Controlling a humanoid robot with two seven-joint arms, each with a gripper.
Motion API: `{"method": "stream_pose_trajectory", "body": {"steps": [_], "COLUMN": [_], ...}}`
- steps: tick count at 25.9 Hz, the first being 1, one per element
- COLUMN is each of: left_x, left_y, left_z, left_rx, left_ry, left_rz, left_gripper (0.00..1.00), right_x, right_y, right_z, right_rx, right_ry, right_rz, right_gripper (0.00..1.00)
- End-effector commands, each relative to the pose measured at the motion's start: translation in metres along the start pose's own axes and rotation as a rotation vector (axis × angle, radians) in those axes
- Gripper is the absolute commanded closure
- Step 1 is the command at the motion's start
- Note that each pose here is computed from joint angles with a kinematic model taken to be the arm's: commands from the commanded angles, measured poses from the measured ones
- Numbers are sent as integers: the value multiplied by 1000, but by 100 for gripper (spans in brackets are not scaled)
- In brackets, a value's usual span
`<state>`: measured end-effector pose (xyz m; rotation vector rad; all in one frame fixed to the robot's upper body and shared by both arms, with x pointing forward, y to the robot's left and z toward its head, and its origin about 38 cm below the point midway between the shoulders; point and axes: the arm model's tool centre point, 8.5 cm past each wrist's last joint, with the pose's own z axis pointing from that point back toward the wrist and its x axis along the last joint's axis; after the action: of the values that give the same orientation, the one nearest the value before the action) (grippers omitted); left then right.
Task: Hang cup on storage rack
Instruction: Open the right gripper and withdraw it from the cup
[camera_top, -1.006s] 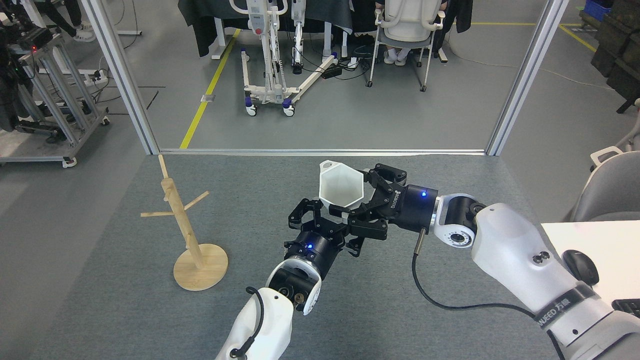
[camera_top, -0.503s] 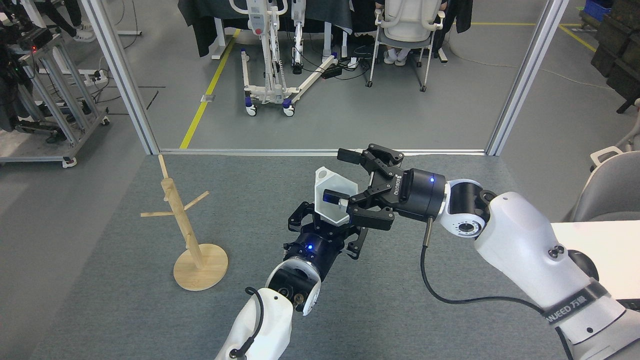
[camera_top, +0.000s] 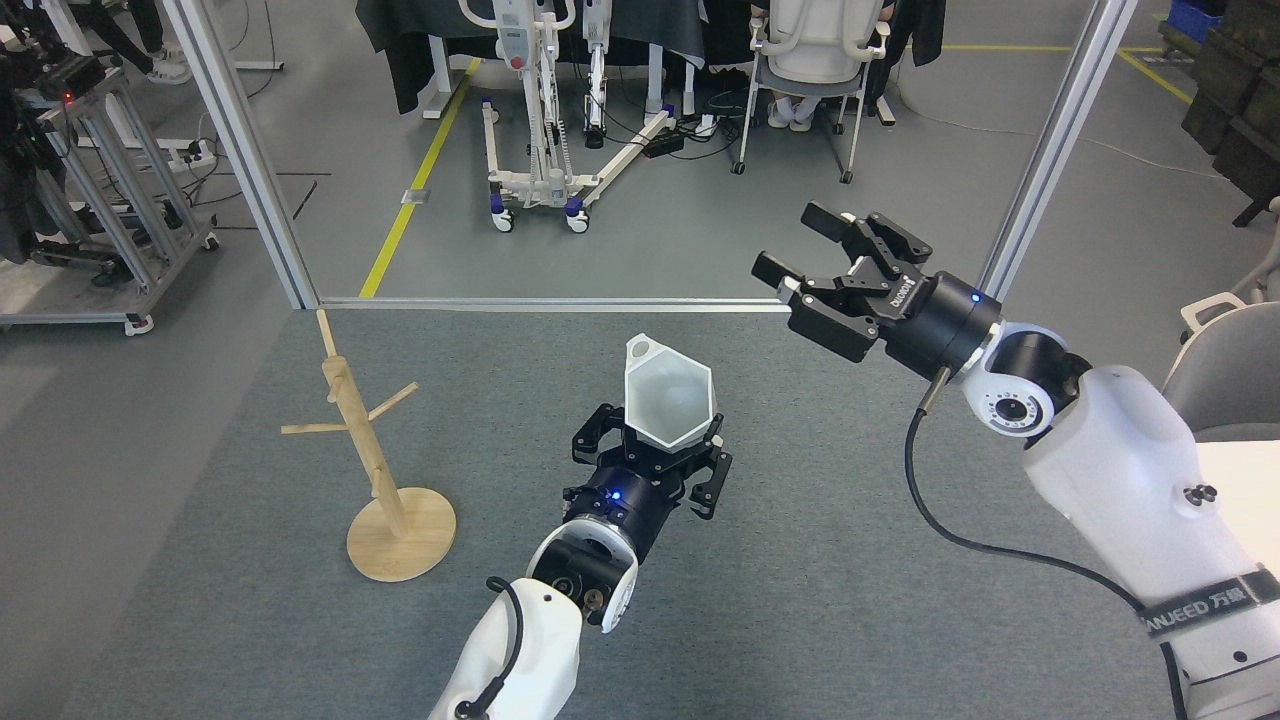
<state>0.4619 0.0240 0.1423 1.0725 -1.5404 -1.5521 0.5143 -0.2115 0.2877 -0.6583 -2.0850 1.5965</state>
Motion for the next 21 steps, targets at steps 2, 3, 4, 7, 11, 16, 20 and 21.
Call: {"method": "stream_pose_trajectory", "body": {"steps": [2,3,4,7,11,16,20,21], "left_x": [4,4,6,12,6,-15,-36,-42], "left_y": [-7,-7,-9,-15,-23,-38,-51,-56], "left_z": [12,14,17,35,60,100,127,132], "left_rx": [3,4,1,1,-4,-25,-57,-73], "left_ry": [2,-1,-2,-19,-27,-8,4,6], "left_rz": [15,14,16,32,9,-62,-150,-176], "left_gripper": [99,98,98,96,96,97,97,97], "right_x": [-43,-50,-57,-75,-79,-54,-37,-34], "right_y": [26,34,43,72,114,178,197,199], "right_z": [37,47,59,104,166,223,236,240], "right_rx": [20,29,41,95,164,264,221,209], "right_ry": [318,389,458,666,870,1055,1138,1150], "right_rz": [-58,-68,-73,-70,-61,-45,21,34], "right_gripper": [2,2,2,2,2,2,2,2]}}
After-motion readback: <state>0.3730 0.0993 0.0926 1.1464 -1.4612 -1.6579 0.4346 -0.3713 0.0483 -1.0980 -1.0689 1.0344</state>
